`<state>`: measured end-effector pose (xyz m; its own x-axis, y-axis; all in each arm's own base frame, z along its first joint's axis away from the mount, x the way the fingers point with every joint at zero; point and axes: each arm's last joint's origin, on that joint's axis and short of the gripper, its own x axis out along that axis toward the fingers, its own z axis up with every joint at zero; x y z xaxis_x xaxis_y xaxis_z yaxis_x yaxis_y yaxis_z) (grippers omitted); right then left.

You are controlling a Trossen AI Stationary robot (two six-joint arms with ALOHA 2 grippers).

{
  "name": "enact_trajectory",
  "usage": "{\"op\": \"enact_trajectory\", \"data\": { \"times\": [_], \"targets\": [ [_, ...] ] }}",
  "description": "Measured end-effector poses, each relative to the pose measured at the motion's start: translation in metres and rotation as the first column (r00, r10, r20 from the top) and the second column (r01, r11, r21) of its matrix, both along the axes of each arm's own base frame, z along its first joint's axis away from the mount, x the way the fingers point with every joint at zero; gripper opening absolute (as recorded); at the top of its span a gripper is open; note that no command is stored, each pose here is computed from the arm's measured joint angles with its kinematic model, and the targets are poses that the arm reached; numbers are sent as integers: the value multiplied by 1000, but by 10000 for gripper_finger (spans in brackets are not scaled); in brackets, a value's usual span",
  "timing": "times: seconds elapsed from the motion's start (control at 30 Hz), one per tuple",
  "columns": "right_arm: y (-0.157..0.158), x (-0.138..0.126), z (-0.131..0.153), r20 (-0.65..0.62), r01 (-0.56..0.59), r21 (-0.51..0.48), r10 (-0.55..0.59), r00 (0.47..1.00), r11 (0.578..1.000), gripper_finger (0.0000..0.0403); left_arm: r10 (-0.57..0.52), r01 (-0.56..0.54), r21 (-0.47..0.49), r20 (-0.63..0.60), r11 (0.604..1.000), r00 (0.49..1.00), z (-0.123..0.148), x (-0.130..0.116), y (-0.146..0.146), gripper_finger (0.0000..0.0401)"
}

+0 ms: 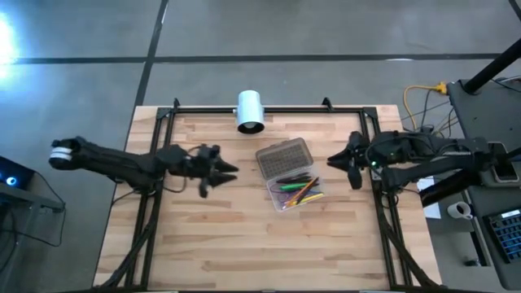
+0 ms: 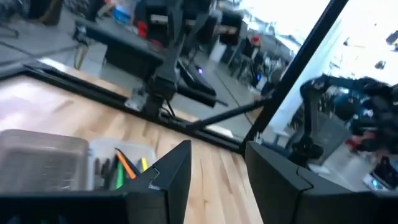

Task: Pick & place school supplies into a supply box
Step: Return to Home Position

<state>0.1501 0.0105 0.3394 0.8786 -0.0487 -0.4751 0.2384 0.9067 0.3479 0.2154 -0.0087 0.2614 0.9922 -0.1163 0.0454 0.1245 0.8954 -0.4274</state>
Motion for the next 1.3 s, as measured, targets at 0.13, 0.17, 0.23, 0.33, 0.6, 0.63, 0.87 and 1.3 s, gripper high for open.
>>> {"op": "enact_trajectory", "data": {
  "times": [0.13,0.17,0.23,0.33,0.6,0.63,0.87,1.3],
  "targets": [
    [-11,-22,-11,-4,71,8,-71,997,997,71,26,-25,-9,66,1000,997,-9,-37,6,136],
    [-12,-25,-13,23,66,4,-66,998,998,73,25,-23,-19,78,1000,997,-14,-45,6,136],
    [-12,-32,-18,69,49,-6,-48,996,999,76,21,-18,-39,88,999,996,-24,-58,5,136],
    [-14,-45,-27,126,57,-5,-56,991,998,79,20,-14,-47,123,999,992,-36,-75,5,136],
    [-13,-69,-54,363,38,9,-39,931,999,72,25,-14,-46,245,999,969,-62,-105,6,136],
    [-13,-69,-57,397,36,5,-35,917,999,70,27,-17,-39,252,999,967,-64,-107,6,136],
    [-13,-69,-85,493,27,-32,-7,870,999,63,39,-43,14,190,999,981,-63,-110,6,136],
    [-13,-70,-117,533,27,-37,-3,846,999,63,37,-41,17,185,999,982,-67,-110,6,136]
  ]
}}
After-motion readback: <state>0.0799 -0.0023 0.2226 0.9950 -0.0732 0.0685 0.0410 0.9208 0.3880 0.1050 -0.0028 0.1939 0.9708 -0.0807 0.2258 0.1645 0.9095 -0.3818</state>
